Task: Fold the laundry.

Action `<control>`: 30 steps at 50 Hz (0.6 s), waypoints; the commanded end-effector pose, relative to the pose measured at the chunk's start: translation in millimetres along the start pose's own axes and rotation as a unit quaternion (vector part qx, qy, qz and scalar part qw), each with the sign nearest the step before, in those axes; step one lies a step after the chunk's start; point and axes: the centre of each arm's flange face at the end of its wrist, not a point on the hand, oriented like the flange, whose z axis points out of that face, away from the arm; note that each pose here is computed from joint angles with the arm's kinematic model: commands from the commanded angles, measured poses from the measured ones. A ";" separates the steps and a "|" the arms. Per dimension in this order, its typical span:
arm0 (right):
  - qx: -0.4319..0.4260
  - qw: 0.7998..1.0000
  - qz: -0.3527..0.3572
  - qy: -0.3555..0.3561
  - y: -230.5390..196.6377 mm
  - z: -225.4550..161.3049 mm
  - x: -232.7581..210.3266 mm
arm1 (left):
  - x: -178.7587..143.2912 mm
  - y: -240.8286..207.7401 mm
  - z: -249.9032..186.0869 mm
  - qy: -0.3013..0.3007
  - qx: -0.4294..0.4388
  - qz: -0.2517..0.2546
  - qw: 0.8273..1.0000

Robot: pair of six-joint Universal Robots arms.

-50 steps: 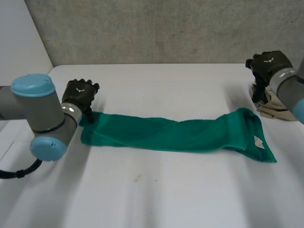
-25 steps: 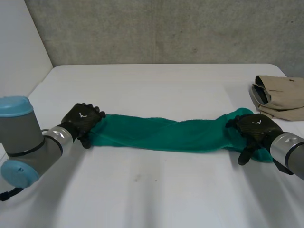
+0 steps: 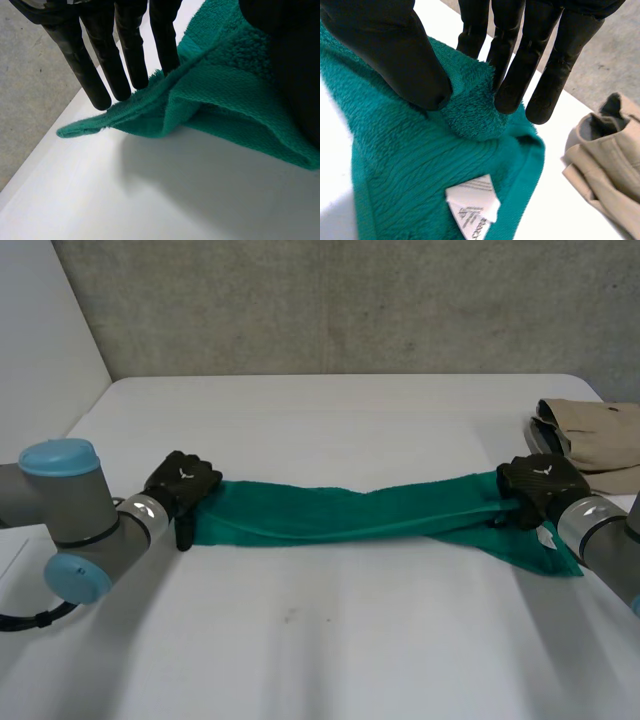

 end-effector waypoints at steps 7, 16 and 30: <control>0.019 1.000 -0.008 0.009 -25.7 -15.3 6.1 | -1.2 -0.1 8.3 -0.002 0.007 0.001 1.000; -0.004 1.000 -0.005 -0.011 -21.2 -20.5 -2.3 | 9.0 -24.7 -7.9 0.012 0.017 0.008 1.000; -0.003 1.000 -0.001 -0.017 -23.0 -22.1 -5.0 | 1.2 -63.0 -35.5 0.013 0.039 -0.018 0.999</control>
